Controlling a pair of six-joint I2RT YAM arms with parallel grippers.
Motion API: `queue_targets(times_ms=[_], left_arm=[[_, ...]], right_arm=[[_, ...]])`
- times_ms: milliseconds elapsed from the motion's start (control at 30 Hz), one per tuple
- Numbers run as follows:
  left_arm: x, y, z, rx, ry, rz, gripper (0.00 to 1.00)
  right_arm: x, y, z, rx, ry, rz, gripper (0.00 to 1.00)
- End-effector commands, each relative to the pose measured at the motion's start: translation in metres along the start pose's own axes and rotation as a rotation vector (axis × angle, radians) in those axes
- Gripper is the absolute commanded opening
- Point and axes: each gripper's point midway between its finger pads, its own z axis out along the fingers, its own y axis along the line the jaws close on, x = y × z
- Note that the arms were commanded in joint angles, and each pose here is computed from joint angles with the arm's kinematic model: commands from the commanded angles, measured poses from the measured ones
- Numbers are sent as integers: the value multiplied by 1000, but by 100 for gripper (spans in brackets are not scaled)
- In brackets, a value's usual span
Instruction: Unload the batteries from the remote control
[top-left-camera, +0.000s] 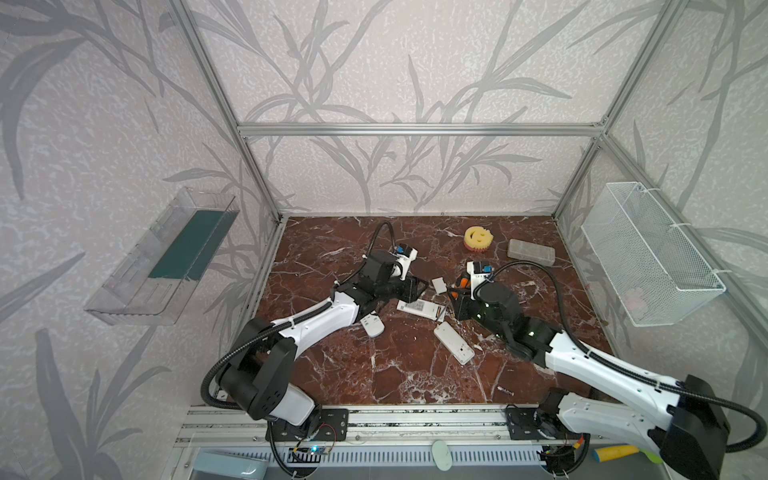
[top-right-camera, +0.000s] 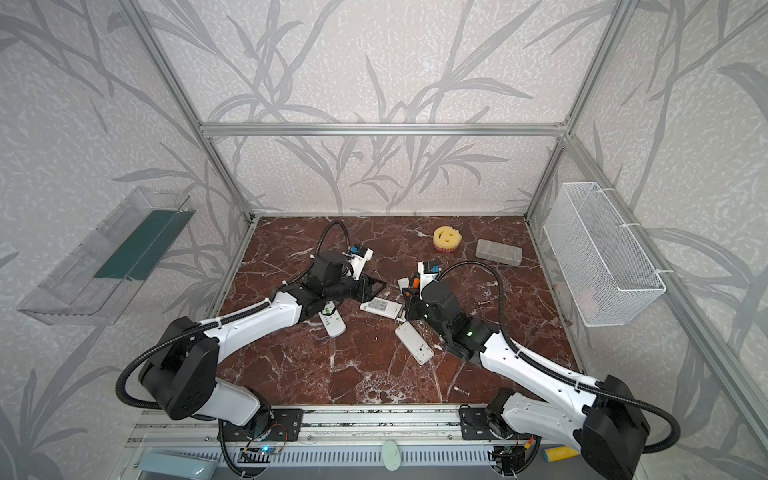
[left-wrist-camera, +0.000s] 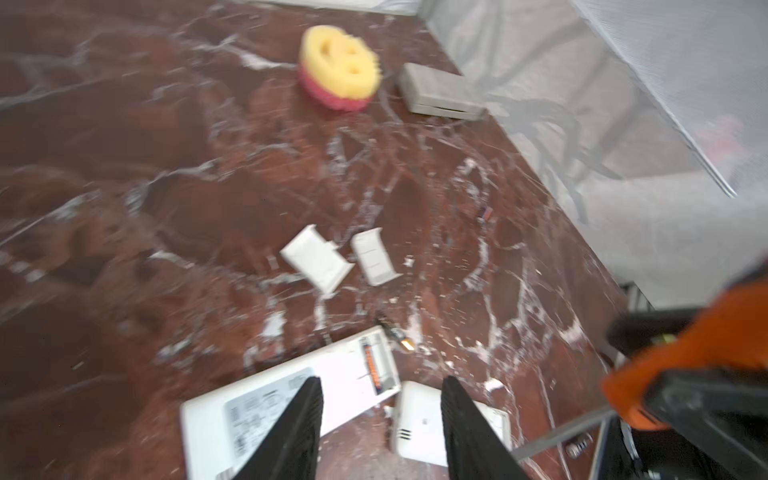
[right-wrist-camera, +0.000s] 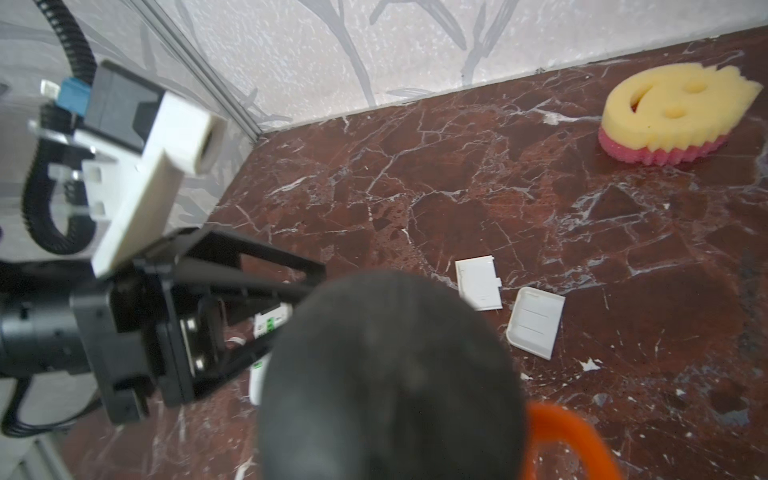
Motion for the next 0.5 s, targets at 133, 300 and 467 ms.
queue_targets(times_ms=[133,300,467], left_arm=[[37,70,16,-208,132,-297,48],[47,80,34,-208,196,-311,49],[59,87,49,-201,247,-333,49]], right_arm=[[-37,-9,27,137,-242,-72,0],[-30,-21,38,205,-223,-101,0],[-15,-36,50,234,-169,-58,0]])
